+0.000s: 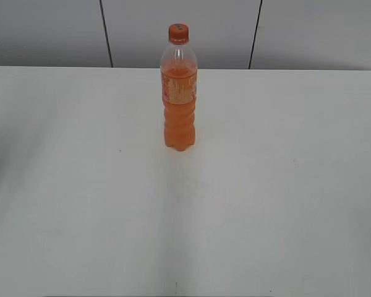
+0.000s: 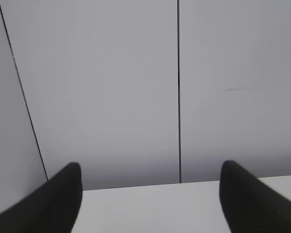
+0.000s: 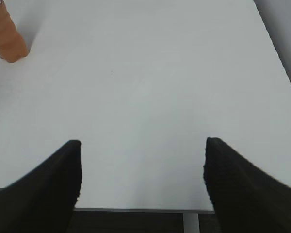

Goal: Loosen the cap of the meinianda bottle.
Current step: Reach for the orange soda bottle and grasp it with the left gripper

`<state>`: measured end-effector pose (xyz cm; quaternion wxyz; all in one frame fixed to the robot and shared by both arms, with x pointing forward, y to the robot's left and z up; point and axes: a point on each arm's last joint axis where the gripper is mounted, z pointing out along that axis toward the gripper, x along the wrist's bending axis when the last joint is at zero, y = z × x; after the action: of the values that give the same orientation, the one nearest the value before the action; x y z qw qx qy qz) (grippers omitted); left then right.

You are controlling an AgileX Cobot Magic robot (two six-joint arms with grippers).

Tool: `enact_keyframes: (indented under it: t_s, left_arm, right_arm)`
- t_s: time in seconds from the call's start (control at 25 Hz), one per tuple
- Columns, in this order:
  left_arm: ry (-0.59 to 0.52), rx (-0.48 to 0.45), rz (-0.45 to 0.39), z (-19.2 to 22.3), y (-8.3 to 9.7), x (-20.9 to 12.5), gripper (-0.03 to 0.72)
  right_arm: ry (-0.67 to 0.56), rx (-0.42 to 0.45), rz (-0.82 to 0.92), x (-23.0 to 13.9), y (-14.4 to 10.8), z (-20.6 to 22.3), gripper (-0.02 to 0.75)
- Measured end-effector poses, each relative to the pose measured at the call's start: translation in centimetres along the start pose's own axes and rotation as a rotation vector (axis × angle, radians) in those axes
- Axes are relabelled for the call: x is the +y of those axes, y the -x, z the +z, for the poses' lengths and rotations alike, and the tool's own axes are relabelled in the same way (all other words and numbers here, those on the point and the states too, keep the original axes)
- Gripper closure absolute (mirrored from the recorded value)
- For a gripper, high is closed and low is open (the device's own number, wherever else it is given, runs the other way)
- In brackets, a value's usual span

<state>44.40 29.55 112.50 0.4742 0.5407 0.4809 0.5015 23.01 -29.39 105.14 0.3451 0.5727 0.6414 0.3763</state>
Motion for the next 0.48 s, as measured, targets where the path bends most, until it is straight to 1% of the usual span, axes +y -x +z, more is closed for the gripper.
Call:
enact_keyframes:
  t_s: [0.08, 0.2, 0.28, 0.4, 0.48]
  left_arm:
    - [0.006, -0.008, 0.025, 2.3, 0.2, -1.1, 0.158]
    - [0.048, -0.028, 0.054, 5.3, 0.5, -2.7, 0.158]
    - [0.068, -0.056, 0.044, 7.1, 0.9, -4.1, 0.158]
    - [0.086, -0.124, 0.017, 9.7, 1.8, -6.7, 0.158]
    - [0.094, -0.189, 0.012, 11.2, 2.5, -8.8, 0.159]
  right_arm:
    - [0.000, 0.000, 0.000, 0.0, 0.0, 0.0, 0.150]
    - [0.000, 0.000, 0.000, 0.0, 0.0, 0.0, 0.150]
    - [0.000, 0.000, 0.000, 0.0, 0.0, 0.0, 0.150]
    - [0.000, 0.000, 0.000, 0.0, 0.0, 0.0, 0.150]
    - [0.000, 0.000, 0.000, 0.0, 0.0, 0.0, 0.150]
